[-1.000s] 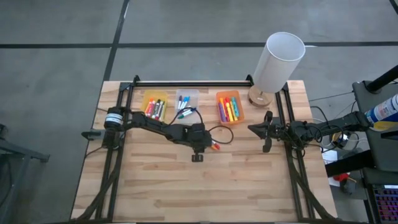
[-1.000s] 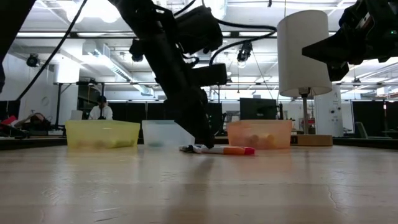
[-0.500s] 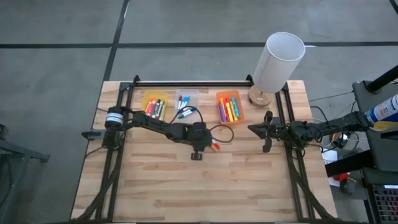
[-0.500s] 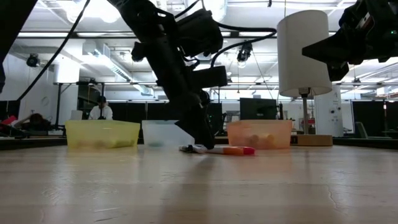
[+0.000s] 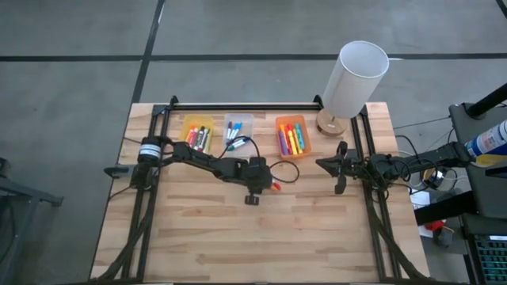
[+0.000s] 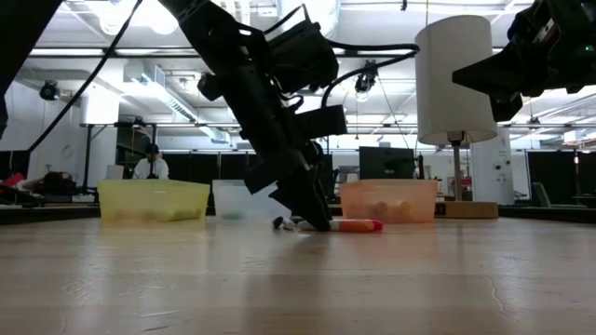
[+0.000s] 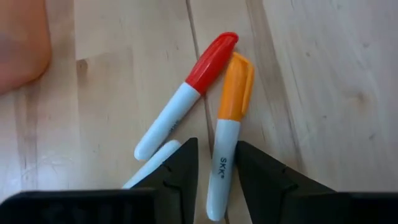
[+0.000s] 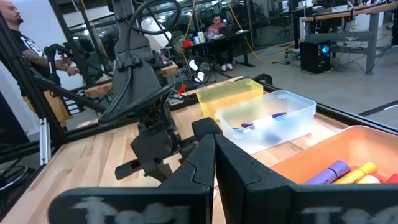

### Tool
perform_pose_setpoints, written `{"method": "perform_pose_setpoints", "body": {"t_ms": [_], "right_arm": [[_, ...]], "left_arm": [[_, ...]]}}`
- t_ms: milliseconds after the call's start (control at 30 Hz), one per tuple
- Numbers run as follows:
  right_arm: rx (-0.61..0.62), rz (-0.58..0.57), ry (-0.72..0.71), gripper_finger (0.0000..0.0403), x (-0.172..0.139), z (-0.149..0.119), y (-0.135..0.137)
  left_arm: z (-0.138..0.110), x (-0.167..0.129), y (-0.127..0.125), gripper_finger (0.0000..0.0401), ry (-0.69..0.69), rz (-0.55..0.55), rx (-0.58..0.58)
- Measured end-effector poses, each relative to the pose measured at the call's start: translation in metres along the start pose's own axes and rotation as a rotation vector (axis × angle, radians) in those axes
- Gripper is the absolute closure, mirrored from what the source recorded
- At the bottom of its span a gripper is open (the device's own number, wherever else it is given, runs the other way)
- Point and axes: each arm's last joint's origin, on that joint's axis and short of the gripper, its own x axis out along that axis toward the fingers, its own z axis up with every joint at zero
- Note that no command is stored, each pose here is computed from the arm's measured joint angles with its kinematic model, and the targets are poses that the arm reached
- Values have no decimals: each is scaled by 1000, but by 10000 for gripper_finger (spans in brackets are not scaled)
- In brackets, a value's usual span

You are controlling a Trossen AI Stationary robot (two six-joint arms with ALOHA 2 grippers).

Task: Pick & Place Markers
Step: Put the small orange highlighter pen into the transparent bin

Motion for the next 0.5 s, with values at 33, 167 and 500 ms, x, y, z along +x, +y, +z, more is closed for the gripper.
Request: {"method": "perform_pose_setpoints", "body": {"t_ms": [33, 167, 500], "right_arm": [[0, 0, 0, 394, 0, 0, 0], [0, 0, 0, 394, 0, 0, 0], [0, 0, 0, 394, 0, 0, 0]], "left_arm": [[-1, 3, -1, 289, 6, -2, 0], [-2, 6, -3, 289, 8, -5, -29], [-1, 3, -4, 325, 0, -54, -91]]}}
